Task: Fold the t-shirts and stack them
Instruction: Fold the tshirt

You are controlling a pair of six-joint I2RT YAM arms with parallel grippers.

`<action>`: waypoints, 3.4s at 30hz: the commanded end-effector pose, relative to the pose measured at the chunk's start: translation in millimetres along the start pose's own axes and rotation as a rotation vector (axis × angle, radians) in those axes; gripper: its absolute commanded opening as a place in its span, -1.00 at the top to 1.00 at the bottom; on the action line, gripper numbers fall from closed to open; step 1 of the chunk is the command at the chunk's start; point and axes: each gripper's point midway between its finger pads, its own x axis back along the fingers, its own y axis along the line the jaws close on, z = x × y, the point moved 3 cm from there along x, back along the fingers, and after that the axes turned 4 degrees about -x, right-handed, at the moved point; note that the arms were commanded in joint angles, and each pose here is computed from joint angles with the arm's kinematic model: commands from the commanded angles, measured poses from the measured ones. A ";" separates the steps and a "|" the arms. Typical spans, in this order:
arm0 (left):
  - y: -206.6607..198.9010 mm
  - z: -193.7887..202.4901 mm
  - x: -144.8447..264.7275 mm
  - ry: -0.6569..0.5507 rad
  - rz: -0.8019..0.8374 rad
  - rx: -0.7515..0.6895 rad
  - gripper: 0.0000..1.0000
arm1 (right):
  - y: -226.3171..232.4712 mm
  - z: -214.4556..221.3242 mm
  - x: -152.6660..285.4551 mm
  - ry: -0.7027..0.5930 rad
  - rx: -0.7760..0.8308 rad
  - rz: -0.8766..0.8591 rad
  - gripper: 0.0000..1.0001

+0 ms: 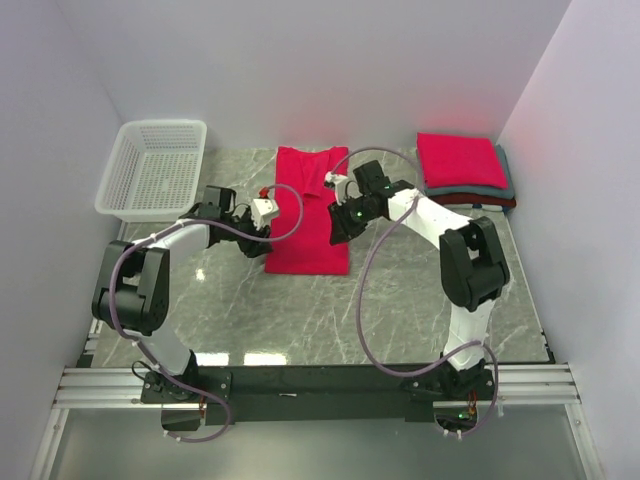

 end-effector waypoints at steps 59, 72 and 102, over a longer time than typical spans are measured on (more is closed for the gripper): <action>110.0 -33.1 -67.3 -0.012 -0.011 0.490 -0.13 | -99.9 -59.2 -39.2 -0.103 -0.376 0.018 -0.09; 103.4 -24.0 -68.2 0.043 -0.043 0.498 -0.11 | -96.8 -50.0 -48.4 -0.055 -0.371 0.012 -0.06; 106.3 -21.8 -73.6 0.071 -0.050 0.509 -0.09 | -96.3 -70.4 -12.1 -0.177 -0.294 0.194 -0.19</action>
